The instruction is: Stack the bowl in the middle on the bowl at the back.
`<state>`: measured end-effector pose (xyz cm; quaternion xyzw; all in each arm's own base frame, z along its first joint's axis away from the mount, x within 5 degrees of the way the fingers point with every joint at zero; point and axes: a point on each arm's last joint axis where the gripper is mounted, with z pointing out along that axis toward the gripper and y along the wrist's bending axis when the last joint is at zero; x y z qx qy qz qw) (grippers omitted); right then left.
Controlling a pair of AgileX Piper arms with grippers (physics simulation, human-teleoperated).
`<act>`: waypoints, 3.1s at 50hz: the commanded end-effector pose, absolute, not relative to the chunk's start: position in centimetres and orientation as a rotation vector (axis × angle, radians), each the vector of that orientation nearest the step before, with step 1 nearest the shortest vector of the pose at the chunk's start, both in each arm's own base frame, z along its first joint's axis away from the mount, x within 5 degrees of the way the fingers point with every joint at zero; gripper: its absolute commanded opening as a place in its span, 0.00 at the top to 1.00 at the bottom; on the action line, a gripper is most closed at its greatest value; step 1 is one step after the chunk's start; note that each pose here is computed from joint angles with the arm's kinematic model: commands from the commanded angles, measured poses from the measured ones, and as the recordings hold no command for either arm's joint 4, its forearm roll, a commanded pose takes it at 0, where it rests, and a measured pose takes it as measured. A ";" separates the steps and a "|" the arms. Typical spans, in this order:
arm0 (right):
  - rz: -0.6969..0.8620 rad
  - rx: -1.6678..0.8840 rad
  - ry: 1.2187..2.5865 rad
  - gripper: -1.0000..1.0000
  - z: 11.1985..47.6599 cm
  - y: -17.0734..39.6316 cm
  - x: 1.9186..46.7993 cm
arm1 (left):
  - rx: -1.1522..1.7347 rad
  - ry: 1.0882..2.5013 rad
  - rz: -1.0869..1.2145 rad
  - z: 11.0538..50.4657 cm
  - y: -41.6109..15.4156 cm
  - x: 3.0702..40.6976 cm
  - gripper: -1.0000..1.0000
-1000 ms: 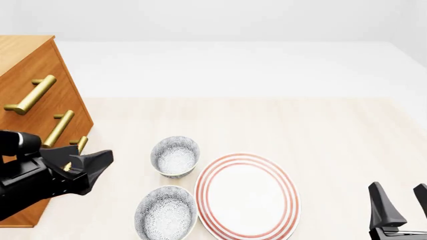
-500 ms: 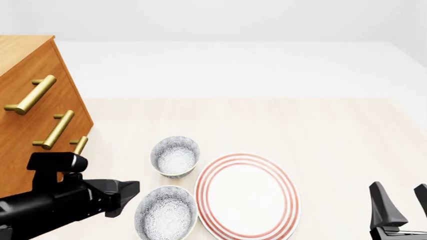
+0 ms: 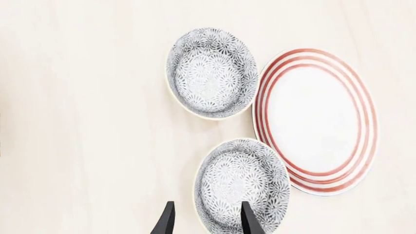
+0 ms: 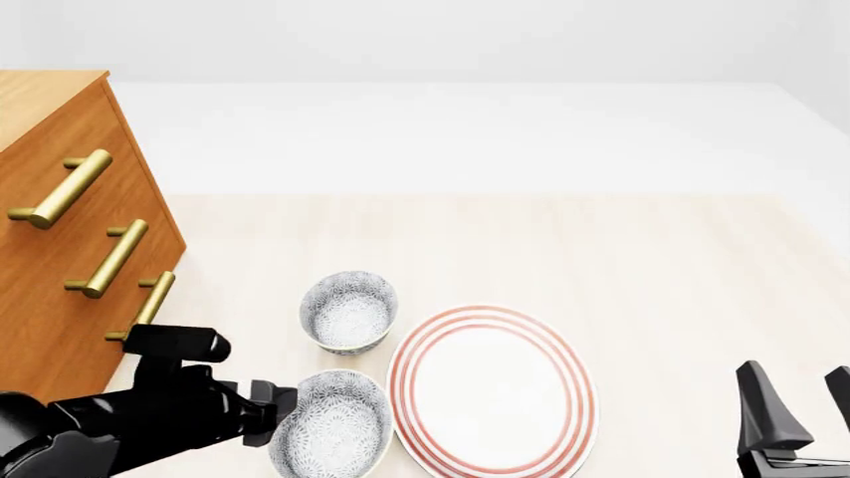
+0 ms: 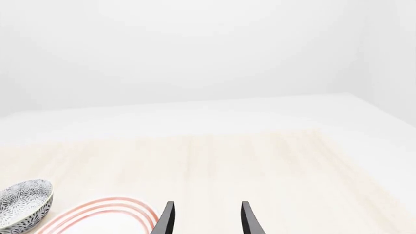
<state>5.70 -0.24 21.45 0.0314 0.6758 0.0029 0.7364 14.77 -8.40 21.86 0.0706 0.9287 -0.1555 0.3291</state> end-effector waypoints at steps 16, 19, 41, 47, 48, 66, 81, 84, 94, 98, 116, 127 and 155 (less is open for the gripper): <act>0.009 0.082 1.481 0.00 21.5 -0.3 5.7 | 0.221 2.524 -0.374 17.1 -9.5 15.8 0.00; 0.009 0.083 1.480 0.00 21.5 -0.3 5.6 | 0.214 2.528 -0.373 16.8 -9.6 16.1 0.00; 0.005 0.076 1.479 0.00 21.5 -0.3 5.6 | 0.211 2.541 -0.365 15.8 -9.2 15.5 1.00; 0.004 0.071 1.479 0.00 21.5 -0.3 5.6 | 0.206 2.527 -0.362 17.2 -8.7 15.0 1.00; 0.003 0.070 1.479 0.00 21.5 -0.3 5.6 | 0.206 2.524 -0.361 17.4 -8.6 14.9 1.00; -0.002 0.062 1.480 0.00 21.5 -0.2 5.6 | 0.211 2.483 -0.383 20.4 -8.2 14.0 1.00; -0.002 0.060 1.484 0.00 21.4 -0.2 5.7 | 0.228 2.426 -0.437 24.5 -8.1 12.7 1.00; -0.002 0.060 1.484 0.00 21.4 -0.2 5.7 | 0.235 2.421 -0.444 25.0 -8.0 12.4 1.00; 0.003 0.068 1.483 0.00 21.5 -0.2 5.6 | 0.285 2.409 -0.476 27.5 -7.8 10.8 1.00; 0.007 0.072 1.482 0.00 21.5 -0.2 5.6 | 0.304 2.405 -0.484 28.4 -7.7 10.4 1.00; 0.020 0.088 1.476 0.00 21.5 -0.3 5.6 | 0.371 2.397 -0.518 31.1 -7.4 8.8 1.00; 0.026 0.092 1.474 0.00 21.5 -0.3 5.6 | 0.419 2.411 -0.553 30.6 -7.4 7.7 1.00; 0.035 0.099 1.470 0.00 21.6 -0.3 5.6 | 0.495 2.488 -0.654 27.9 -8.7 6.2 1.00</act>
